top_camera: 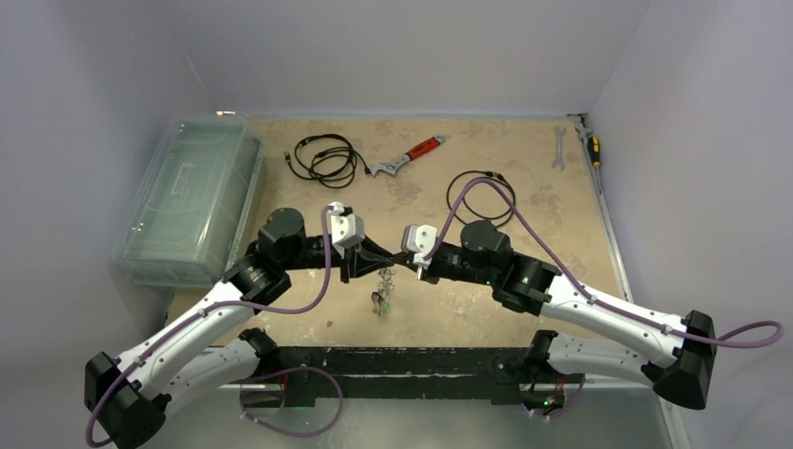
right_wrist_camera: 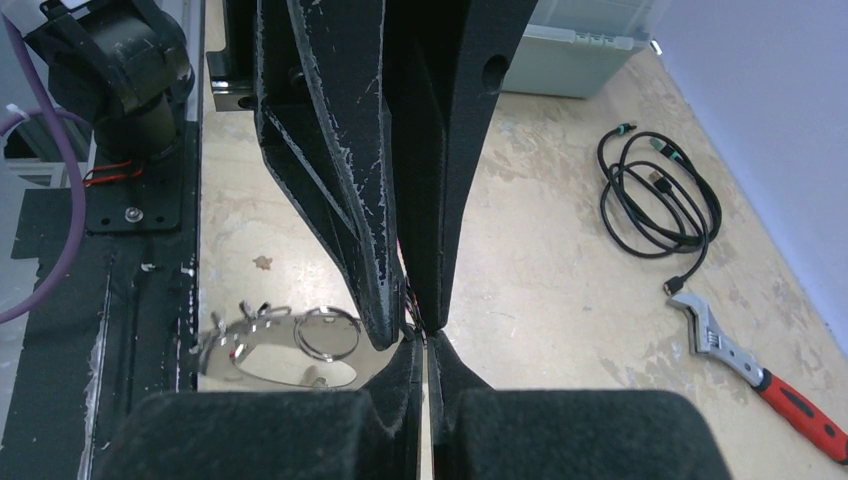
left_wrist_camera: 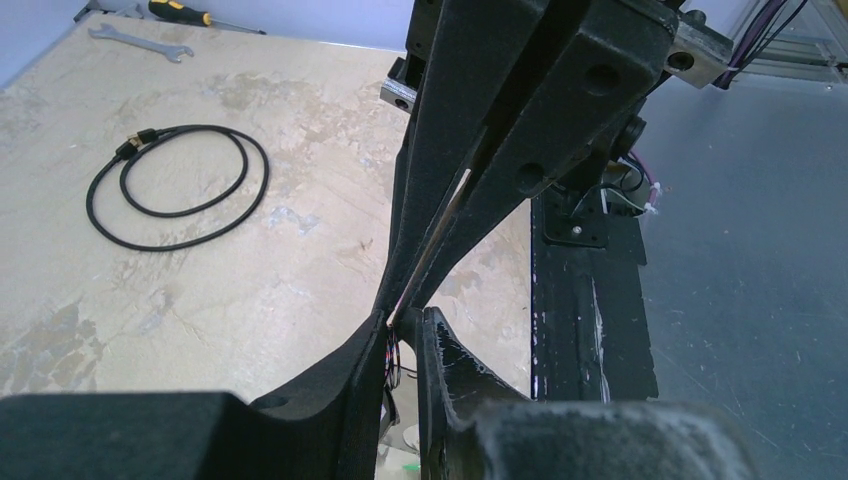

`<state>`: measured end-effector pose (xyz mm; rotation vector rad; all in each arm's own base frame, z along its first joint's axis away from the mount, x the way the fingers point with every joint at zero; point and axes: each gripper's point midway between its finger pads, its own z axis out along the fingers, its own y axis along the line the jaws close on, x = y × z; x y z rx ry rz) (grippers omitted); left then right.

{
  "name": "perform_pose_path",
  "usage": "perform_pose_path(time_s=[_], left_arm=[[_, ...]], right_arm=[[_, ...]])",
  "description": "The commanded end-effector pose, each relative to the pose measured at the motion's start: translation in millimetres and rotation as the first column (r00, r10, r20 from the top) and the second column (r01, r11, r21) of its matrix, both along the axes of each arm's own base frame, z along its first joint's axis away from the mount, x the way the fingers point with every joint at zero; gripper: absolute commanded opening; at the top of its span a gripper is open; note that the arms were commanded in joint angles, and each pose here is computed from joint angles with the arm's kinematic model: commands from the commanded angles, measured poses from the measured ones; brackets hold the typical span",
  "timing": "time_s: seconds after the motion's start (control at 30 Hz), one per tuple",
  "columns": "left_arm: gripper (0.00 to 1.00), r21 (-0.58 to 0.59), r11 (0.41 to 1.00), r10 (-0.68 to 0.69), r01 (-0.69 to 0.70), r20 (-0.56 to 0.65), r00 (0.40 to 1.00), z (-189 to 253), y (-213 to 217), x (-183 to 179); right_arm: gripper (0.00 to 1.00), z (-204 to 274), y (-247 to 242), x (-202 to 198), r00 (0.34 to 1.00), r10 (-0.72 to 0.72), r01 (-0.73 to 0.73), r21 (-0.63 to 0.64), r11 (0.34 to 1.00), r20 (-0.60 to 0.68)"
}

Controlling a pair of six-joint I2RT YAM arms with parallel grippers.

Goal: Put the keys on the keyring

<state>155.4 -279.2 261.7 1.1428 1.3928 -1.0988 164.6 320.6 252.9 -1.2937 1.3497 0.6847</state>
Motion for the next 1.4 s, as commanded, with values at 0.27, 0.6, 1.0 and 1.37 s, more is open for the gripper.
perform_pose_path(time_s=[0.27,0.6,1.0,1.37], left_arm=[[0.29,-0.04,0.998,0.06,-0.058,0.059,0.996,28.6,1.8,8.3],[0.5,0.005,0.996,0.084,-0.086,0.128,0.988,24.9,11.5,10.1],[0.5,0.011,0.993,0.112,-0.118,0.239,0.965,10.7,20.4,13.3],[0.48,0.009,0.999,0.04,-0.046,0.36,0.932,-14.0,18.4,5.6]], right_arm=[[0.0,32.7,-5.1,5.0,0.998,-0.054,0.049,0.101,0.994,0.045],[0.0,23.3,-12.7,4.8,0.997,-0.077,0.076,0.056,0.996,0.018],[0.0,20.7,-13.7,3.8,0.997,-0.073,0.073,0.031,0.997,0.011],[0.0,27.8,-12.2,-2.7,0.999,-0.035,0.035,0.05,0.998,0.018]])
